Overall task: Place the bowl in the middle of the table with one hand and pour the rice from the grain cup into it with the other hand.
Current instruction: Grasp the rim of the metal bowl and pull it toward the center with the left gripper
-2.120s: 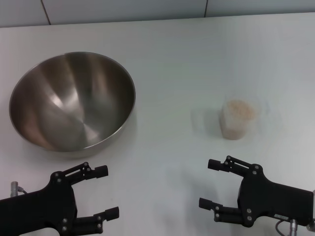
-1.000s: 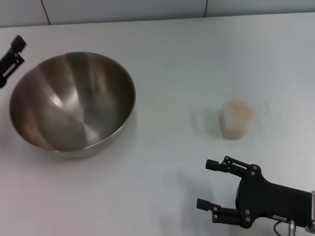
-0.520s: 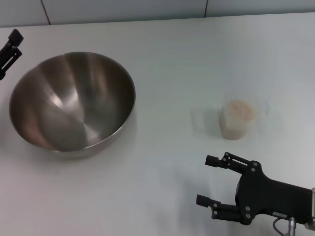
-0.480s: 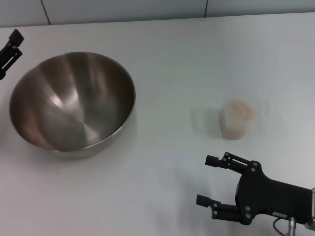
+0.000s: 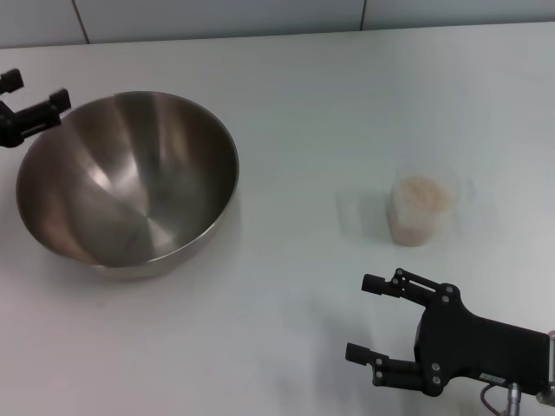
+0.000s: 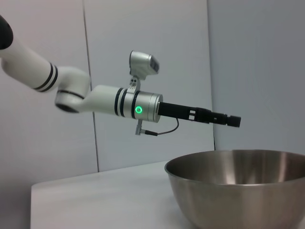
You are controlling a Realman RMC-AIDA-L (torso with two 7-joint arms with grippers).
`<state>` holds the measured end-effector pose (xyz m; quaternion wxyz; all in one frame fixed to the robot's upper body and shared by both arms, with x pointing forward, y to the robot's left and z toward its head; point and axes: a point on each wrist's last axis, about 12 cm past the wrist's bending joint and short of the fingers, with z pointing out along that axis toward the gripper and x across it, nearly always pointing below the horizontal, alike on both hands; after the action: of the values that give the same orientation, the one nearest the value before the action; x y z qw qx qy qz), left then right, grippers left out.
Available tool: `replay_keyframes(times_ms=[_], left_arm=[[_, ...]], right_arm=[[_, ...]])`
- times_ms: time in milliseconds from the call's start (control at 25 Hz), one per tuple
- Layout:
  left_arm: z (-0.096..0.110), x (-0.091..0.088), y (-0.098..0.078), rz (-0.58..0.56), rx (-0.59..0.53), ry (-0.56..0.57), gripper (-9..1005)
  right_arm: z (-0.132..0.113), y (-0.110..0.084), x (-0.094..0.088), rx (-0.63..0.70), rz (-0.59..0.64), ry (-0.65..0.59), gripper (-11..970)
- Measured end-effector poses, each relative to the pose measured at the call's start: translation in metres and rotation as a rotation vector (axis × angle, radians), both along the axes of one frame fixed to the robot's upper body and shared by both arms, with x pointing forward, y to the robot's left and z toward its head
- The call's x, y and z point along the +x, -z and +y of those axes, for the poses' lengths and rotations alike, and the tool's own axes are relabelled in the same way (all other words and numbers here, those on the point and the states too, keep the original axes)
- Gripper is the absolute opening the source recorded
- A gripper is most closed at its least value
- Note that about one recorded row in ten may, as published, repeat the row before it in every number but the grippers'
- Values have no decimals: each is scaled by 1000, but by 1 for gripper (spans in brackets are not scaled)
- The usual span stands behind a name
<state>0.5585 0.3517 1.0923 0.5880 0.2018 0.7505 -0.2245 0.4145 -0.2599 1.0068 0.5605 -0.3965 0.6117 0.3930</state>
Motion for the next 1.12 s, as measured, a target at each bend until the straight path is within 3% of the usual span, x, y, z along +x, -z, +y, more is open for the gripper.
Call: replay_keyframes(times_ms=[40, 80, 280, 360, 840, 1120], left_arm=[[0, 2, -5, 24, 28, 21, 822], [-2, 6, -15, 113, 148, 86, 822], [-3, 10, -19, 167, 228, 111, 819], [-6, 18, -25, 223, 310, 124, 818], [-19, 40, -37, 356, 473, 148, 812], [-21, 42, -39, 359, 480, 151, 809]], right_arm=[[0, 0, 0, -1, 0, 1, 813], [0, 0, 0, -2, 0, 2, 814], [0, 0, 1, -2, -1, 1, 814], [0, 0, 1, -2, -1, 1, 814], [0, 0, 1, -2, -2, 1, 813], [0, -1, 2, -2, -4, 0, 814]])
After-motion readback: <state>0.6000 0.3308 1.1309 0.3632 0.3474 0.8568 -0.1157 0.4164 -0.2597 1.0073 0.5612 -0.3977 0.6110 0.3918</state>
